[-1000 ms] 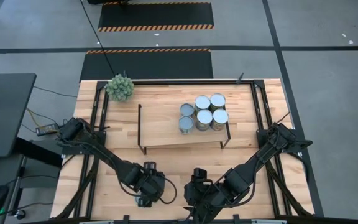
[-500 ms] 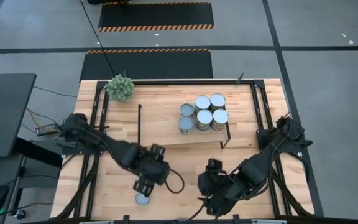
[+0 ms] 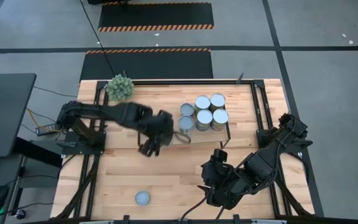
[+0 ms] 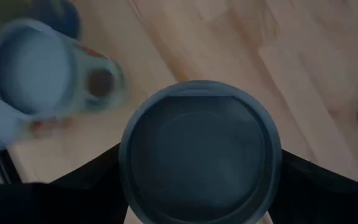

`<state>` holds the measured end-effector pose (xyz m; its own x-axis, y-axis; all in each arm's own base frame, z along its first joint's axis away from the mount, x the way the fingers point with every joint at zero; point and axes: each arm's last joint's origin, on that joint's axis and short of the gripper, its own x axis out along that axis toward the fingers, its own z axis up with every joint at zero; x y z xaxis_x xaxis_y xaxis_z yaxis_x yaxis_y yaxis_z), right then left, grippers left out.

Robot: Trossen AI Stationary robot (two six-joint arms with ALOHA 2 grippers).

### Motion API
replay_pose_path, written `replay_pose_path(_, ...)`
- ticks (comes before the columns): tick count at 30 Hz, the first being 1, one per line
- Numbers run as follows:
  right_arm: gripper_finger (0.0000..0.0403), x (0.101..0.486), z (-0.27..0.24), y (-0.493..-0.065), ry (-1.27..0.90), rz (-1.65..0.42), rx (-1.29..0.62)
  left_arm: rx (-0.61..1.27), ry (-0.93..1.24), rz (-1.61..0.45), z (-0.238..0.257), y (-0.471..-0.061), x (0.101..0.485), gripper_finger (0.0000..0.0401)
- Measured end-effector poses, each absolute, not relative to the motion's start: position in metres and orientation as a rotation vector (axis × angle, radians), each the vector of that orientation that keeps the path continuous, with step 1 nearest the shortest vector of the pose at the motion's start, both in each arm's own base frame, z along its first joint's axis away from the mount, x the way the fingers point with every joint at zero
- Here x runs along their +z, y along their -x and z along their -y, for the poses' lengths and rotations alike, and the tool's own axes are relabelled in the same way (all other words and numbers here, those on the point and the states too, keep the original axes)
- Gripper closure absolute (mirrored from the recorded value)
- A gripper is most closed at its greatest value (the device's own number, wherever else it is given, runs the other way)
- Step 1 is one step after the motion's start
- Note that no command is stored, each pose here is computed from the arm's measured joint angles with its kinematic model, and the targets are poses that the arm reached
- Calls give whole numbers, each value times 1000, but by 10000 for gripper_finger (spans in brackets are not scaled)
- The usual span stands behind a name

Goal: Pick and place cans onto a shelf
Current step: Put the green can on the shelf

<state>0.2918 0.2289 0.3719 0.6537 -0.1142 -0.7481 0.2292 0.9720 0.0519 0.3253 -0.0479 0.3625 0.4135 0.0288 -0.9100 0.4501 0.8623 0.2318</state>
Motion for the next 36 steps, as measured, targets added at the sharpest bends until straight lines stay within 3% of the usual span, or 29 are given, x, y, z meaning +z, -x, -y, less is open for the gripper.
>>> replay_pose_path(12,56,372,-229,-294,-180,-810,-221,-406,-550,-1207,-10,-331,318,112)
replay_pose_path(22,56,373,-230,-295,-192,-798,-216,-386,-572,-1157,-16,-336,318,110)
replay_pose_path(36,56,374,-228,-299,-213,-778,-215,-287,-609,-1198,-19,-336,318,48)
